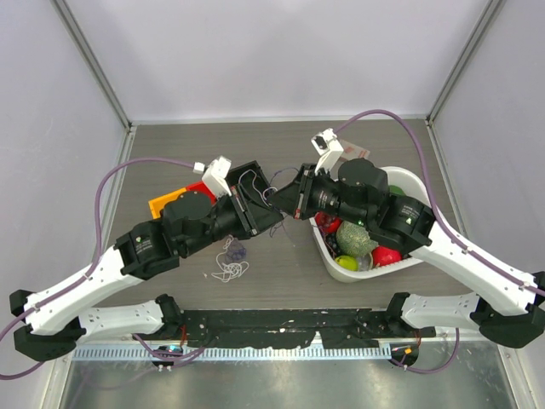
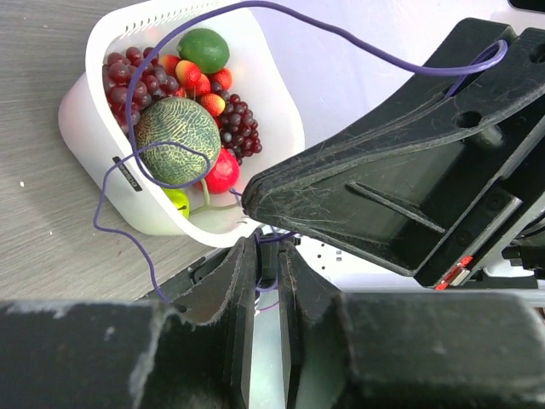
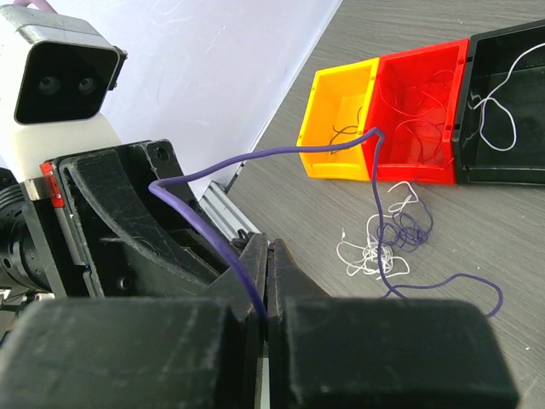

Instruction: Untangle the cables

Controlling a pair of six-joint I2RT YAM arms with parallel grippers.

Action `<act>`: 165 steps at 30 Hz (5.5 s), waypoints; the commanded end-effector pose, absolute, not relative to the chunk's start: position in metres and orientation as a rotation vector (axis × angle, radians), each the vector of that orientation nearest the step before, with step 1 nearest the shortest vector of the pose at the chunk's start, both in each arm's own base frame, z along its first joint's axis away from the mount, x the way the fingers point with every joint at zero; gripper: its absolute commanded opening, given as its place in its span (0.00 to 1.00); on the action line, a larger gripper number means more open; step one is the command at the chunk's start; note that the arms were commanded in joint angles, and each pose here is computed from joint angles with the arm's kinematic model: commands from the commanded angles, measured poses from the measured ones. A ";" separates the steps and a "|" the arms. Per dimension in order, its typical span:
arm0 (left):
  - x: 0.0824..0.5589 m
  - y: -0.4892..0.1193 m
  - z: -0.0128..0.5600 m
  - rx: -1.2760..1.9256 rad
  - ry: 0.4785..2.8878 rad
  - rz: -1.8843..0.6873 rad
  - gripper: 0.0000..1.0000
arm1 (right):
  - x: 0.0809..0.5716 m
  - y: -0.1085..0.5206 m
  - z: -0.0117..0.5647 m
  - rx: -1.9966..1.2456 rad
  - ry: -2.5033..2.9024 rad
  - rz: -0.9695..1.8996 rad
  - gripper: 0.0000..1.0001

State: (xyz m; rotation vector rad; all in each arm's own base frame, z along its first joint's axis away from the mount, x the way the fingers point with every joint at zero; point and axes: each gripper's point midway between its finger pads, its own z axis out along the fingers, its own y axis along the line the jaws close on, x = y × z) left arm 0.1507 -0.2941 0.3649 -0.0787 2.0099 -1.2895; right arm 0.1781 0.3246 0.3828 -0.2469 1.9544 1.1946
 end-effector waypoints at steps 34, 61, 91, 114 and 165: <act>0.152 -0.301 0.392 -0.030 1.912 -1.342 0.27 | 0.177 0.327 0.397 -0.227 2.001 1.313 0.01; 0.166 -0.296 0.389 -0.100 1.902 -1.276 0.18 | 0.178 0.330 0.404 -0.240 1.981 1.395 0.01; 0.215 -0.146 0.330 -0.616 2.155 -0.641 0.00 | 0.186 0.307 0.337 -0.462 2.083 1.099 0.72; 0.202 -0.338 0.193 -0.159 2.744 -0.860 0.00 | 0.202 0.217 0.392 -0.262 1.733 0.808 0.77; 0.136 -0.312 0.053 0.823 2.751 0.033 1.00 | 0.203 0.215 0.362 -0.230 1.816 0.781 0.77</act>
